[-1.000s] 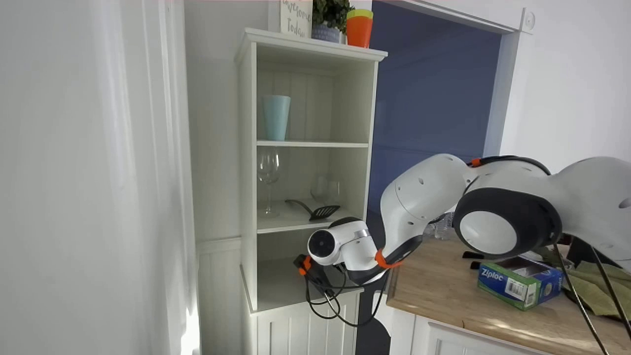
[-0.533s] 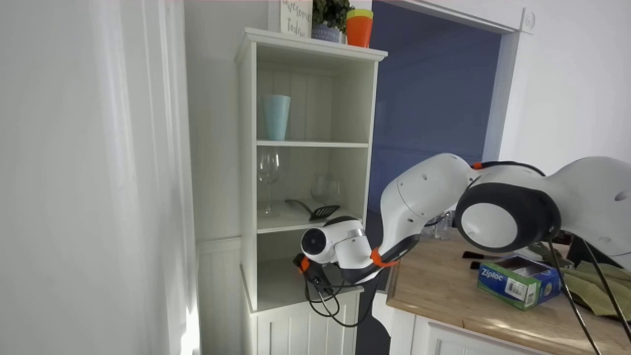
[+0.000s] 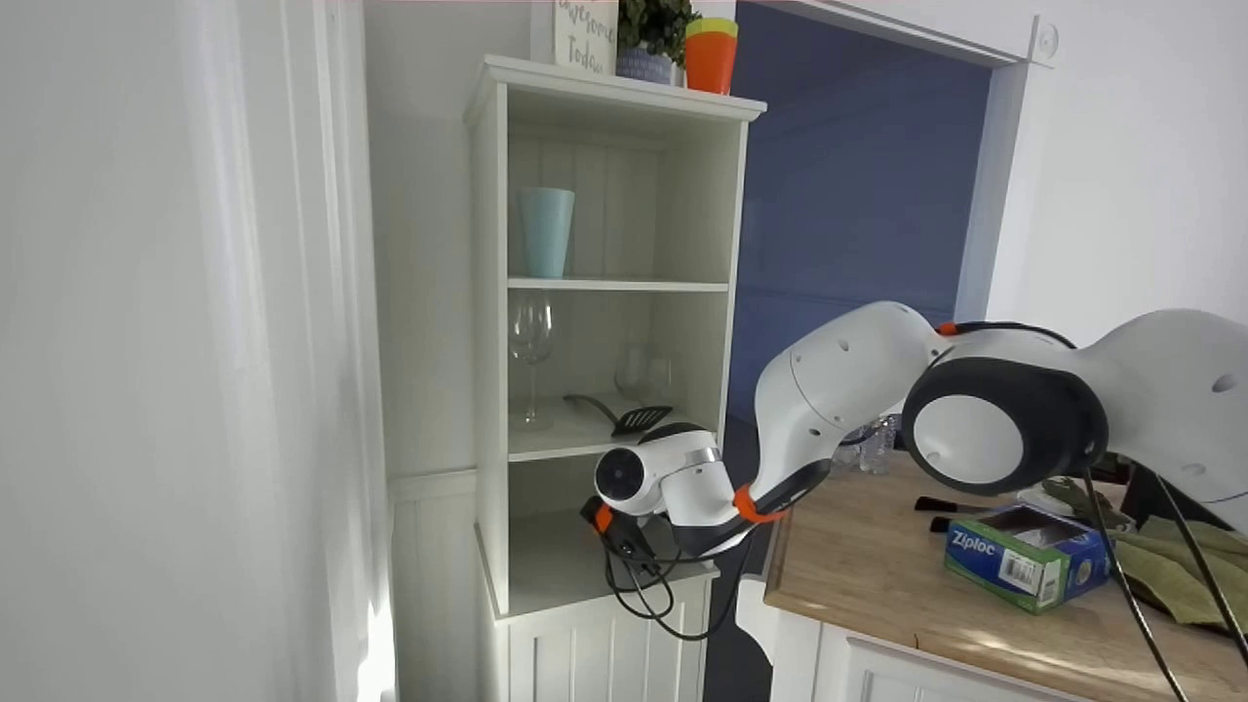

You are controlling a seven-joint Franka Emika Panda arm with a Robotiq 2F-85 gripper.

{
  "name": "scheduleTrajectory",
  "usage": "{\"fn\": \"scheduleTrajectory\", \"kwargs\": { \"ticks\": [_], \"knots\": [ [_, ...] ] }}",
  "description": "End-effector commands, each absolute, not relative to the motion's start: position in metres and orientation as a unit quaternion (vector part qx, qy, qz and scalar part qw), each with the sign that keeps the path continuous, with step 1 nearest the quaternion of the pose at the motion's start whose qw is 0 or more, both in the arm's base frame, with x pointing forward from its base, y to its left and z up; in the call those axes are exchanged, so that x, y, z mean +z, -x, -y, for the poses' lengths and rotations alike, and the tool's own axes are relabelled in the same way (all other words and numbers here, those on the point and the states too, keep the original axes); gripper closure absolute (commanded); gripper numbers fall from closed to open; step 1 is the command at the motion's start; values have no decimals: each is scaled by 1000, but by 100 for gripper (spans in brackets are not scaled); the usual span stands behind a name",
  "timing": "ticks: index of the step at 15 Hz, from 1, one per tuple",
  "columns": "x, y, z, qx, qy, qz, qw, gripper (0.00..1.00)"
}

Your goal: Remove the white mug from the bottom shelf and put it on the counter

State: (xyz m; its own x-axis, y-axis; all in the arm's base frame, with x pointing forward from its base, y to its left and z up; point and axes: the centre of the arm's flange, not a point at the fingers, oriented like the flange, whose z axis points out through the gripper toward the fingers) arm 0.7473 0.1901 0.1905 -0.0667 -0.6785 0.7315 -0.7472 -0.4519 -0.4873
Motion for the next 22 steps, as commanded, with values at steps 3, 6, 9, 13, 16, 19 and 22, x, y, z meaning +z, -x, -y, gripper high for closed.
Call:
{"fn": "scheduleTrajectory", "kwargs": {
  "ticks": [3, 6, 9, 13, 16, 19, 22],
  "knots": [
    [190, -759, -182, 519, -679, 519, 29, 27],
    [190, -760, -183, 519, -679, 519, 26, 40],
    [191, -759, -183, 523, -680, 513, 24, 62],
    [191, -757, -185, 526, -681, 509, 22, 90],
    [193, -752, -191, 520, -684, 510, 19, 98],
    [190, -744, -200, 511, -689, 513, 16, 96],
    [189, -739, -206, 510, -691, 513, 6, 95]
  ]
}}
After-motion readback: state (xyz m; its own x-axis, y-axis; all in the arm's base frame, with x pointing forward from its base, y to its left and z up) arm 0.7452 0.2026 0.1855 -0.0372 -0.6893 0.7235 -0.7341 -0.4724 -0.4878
